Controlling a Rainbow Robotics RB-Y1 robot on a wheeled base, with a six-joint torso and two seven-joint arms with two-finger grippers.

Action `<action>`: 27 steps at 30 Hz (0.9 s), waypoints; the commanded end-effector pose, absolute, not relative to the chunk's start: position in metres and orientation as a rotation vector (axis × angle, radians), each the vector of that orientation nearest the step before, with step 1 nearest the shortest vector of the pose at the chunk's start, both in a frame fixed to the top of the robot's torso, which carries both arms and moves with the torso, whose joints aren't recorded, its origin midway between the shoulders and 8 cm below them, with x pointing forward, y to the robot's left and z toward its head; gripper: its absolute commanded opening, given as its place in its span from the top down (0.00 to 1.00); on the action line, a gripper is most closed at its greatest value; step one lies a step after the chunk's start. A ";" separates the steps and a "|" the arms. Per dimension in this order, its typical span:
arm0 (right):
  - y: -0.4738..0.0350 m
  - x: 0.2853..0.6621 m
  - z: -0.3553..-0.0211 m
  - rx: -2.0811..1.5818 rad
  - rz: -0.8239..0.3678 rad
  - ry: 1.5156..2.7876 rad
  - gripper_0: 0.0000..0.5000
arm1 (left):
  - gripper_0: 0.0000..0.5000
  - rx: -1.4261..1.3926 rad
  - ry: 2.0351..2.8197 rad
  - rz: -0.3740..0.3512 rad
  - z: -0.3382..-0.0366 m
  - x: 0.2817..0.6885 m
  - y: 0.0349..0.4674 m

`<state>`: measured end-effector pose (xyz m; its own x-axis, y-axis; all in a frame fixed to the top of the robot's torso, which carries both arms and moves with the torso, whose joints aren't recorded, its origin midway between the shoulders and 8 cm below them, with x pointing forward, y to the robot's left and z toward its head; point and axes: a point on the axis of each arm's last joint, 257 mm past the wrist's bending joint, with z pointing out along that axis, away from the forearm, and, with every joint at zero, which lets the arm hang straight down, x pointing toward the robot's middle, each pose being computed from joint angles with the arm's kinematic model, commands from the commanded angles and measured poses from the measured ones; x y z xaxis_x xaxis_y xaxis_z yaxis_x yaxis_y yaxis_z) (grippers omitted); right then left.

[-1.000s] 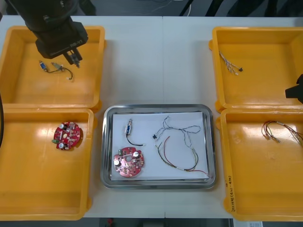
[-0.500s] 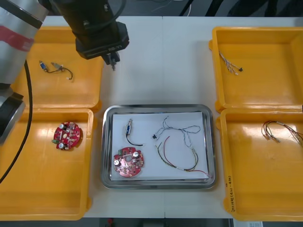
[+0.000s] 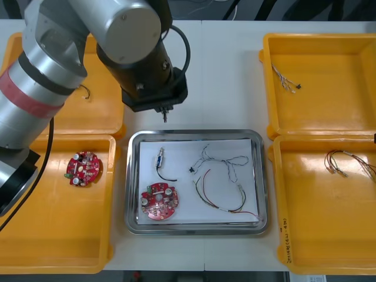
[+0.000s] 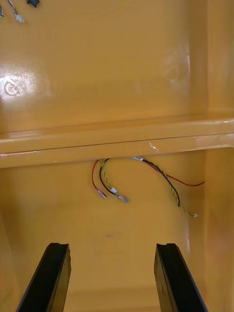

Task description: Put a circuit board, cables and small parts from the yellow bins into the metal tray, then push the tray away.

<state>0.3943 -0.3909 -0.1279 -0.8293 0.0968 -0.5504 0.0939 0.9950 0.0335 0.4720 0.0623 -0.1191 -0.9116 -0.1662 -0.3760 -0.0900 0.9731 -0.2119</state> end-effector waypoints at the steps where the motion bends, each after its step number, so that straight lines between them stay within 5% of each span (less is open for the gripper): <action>1: -0.392 0.388 -0.129 0.198 0.027 2.540 0.00 | 1.00 -0.125 2.694 -0.298 -0.144 0.461 0.043; 14: -0.376 0.384 -0.140 0.156 0.018 2.553 0.00 | 1.00 -0.053 2.648 -0.255 -0.208 0.453 0.031; 27: -0.373 0.381 -0.143 0.135 0.001 2.557 0.00 | 1.00 -0.021 2.656 -0.192 -0.242 0.445 0.043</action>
<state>0.3850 -0.3798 -0.1412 -0.8329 0.0850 -0.5469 0.0841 0.9961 0.0266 0.4501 0.0423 -0.2382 -0.8938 -0.0321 -0.4473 0.0288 0.9913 -0.1288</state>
